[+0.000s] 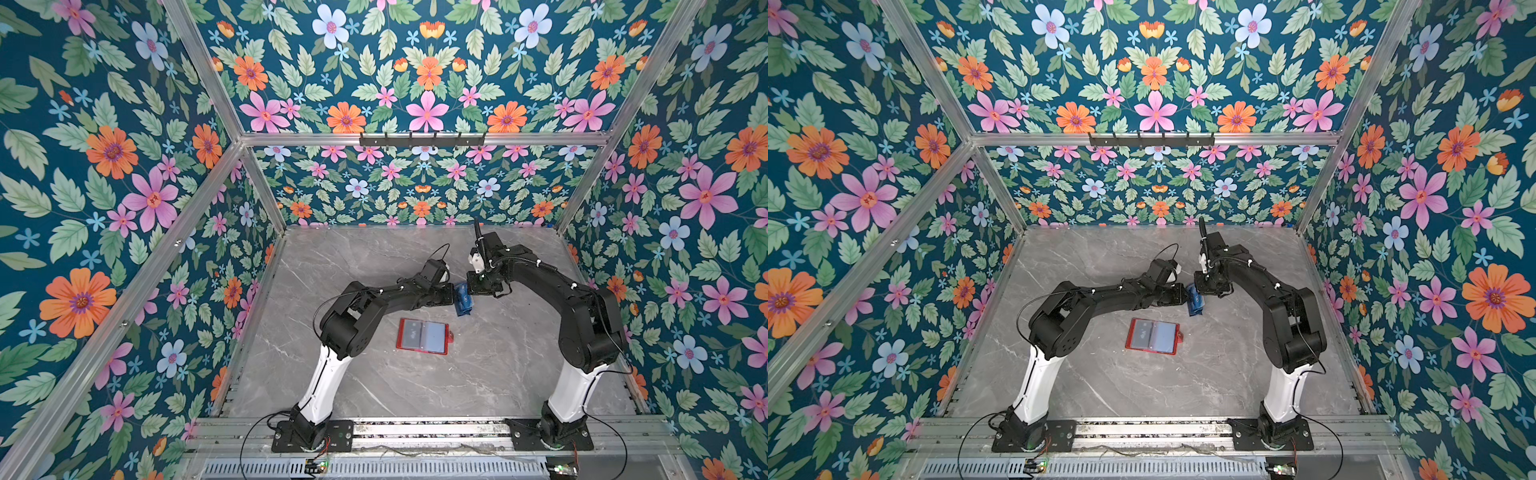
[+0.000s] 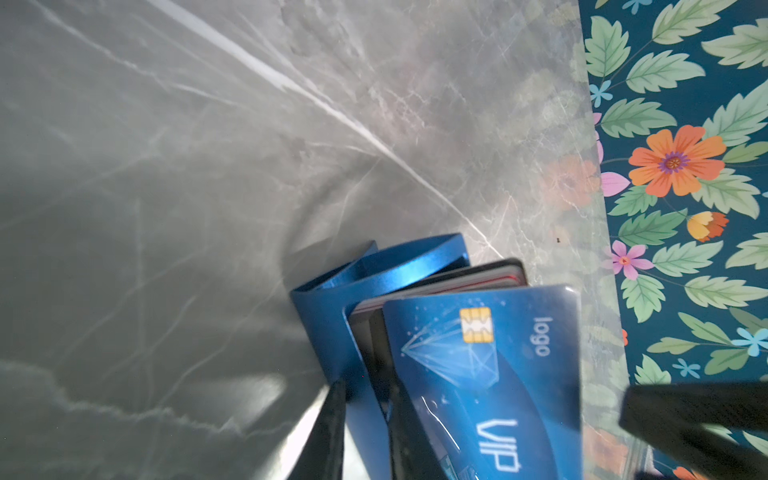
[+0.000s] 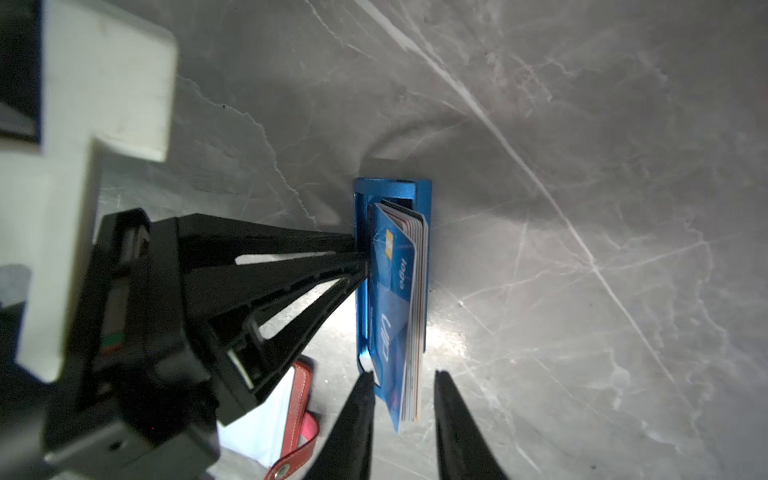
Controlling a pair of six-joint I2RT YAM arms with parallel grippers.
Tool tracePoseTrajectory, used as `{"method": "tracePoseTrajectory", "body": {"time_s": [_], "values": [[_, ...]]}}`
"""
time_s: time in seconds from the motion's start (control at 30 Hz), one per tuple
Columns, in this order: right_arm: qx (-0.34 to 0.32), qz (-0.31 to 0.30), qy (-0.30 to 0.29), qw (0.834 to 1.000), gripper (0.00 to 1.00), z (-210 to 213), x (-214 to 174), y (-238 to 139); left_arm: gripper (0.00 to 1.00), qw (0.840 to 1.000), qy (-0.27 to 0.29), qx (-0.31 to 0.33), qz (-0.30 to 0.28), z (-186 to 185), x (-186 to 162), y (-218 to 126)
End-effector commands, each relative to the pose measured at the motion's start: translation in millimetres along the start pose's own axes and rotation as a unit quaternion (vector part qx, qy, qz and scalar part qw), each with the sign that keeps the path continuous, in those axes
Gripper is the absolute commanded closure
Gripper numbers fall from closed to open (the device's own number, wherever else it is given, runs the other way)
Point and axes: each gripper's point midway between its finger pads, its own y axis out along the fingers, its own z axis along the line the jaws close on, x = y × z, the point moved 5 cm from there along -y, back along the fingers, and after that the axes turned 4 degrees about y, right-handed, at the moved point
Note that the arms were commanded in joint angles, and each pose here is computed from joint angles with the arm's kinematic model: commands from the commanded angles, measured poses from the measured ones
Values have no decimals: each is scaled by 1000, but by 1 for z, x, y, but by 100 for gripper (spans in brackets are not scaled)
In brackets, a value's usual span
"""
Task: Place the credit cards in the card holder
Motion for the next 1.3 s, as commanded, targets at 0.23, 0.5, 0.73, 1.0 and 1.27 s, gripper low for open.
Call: {"method": "tracePoseTrajectory", "body": {"time_s": [0.23, 0.5, 0.73, 1.0, 1.27], "values": [[1, 6, 12, 1000, 70, 0, 6, 14, 80, 999, -6, 26, 23, 10, -11, -1], [-24, 17, 15, 999, 69, -7, 5, 24, 80, 999, -5, 26, 23, 10, -11, -1], [-25, 24, 16, 999, 69, -8, 4, 29, 80, 999, -5, 26, 23, 10, -10, -1], [-39, 27, 13, 999, 75, -11, 4, 28, 80, 999, -6, 28, 24, 11, -12, 0], [-58, 24, 8, 998, 77, -15, 3, 19, 80, 999, -6, 29, 25, 12, -13, 0]]}}
